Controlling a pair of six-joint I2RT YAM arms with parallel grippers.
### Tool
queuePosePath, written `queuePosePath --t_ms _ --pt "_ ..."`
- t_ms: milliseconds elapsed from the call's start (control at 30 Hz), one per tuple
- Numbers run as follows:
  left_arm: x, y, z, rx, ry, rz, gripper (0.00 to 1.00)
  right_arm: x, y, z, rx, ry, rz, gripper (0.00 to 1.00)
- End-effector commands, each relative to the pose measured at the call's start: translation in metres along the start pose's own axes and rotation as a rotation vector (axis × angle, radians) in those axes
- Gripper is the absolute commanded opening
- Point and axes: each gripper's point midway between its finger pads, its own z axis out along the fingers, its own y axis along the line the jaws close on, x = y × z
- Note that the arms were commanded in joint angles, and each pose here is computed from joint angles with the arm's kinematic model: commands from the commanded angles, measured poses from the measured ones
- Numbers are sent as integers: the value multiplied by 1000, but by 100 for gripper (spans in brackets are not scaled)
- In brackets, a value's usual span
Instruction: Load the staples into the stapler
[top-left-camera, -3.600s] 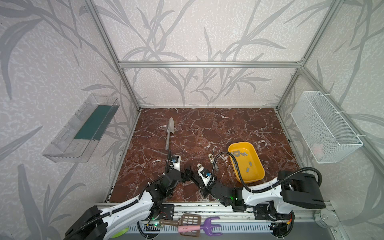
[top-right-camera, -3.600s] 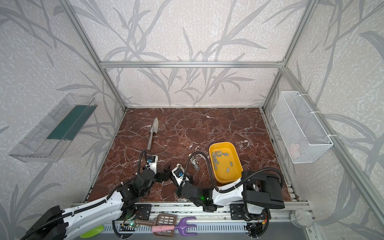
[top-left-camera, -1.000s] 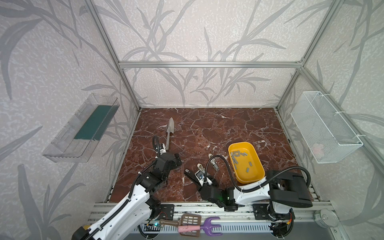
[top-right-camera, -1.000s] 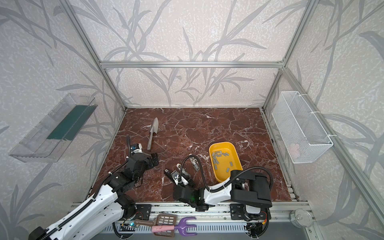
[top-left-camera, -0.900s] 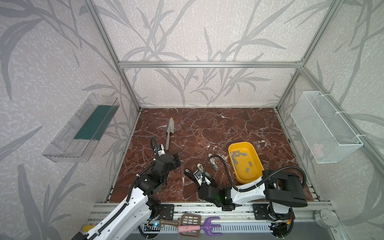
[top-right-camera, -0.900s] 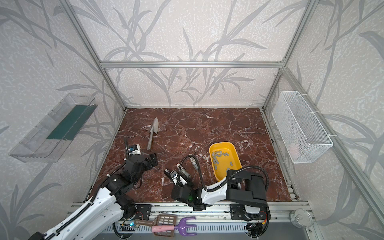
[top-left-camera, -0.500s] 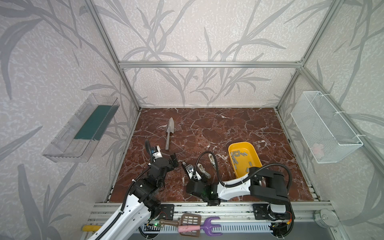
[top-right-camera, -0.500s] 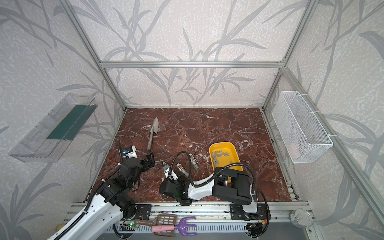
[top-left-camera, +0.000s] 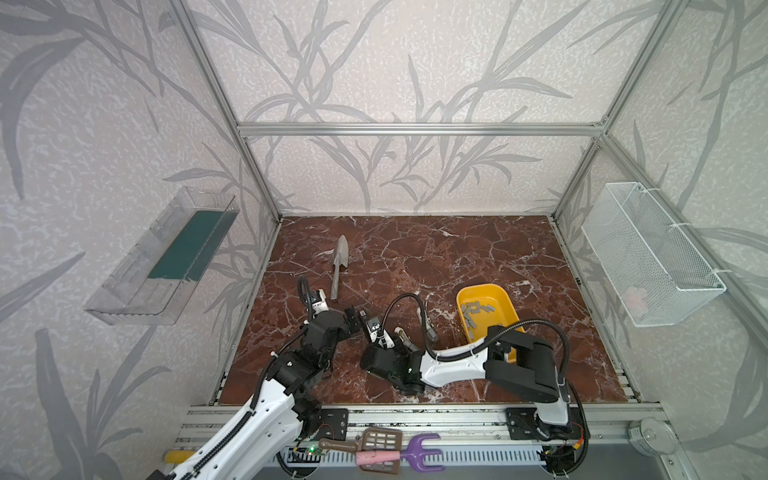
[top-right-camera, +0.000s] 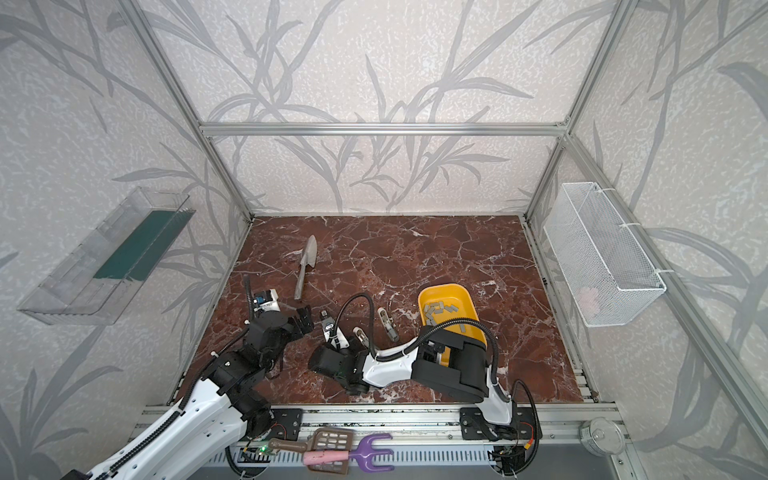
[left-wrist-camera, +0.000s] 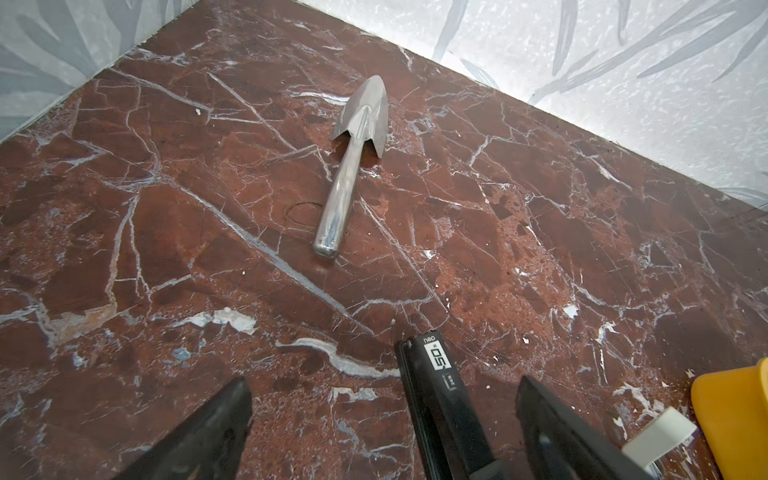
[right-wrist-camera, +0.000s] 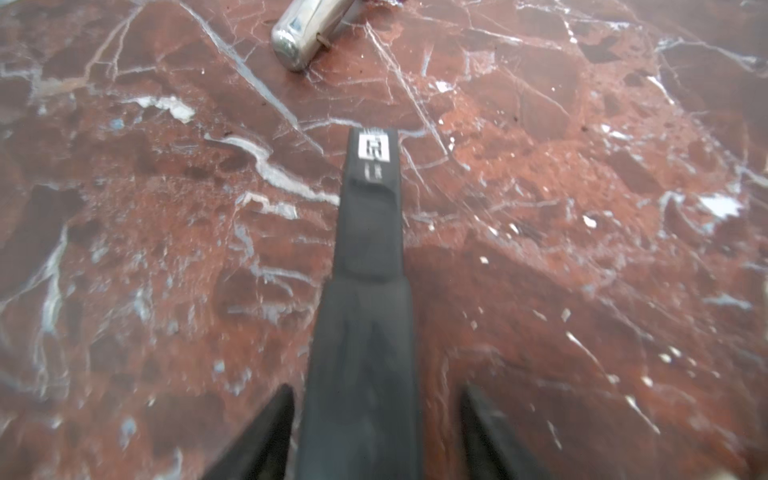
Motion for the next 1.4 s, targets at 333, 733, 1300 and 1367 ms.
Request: queuePosePath --t_ms 333,733,1300,1367 --pt "1 -74 -11 408 30 74 99 -18 -49 -101 -167 -202 -115 79" --pt "30 -129 -4 575 148 173 99 34 -81 -95 -175 -117 -117 79" --pt "35 -121 -6 539 92 207 99 79 -87 -65 -185 -17 -65 80" --pt "35 -121 -7 544 88 204 99 81 -88 -62 -185 -11 -64 79"
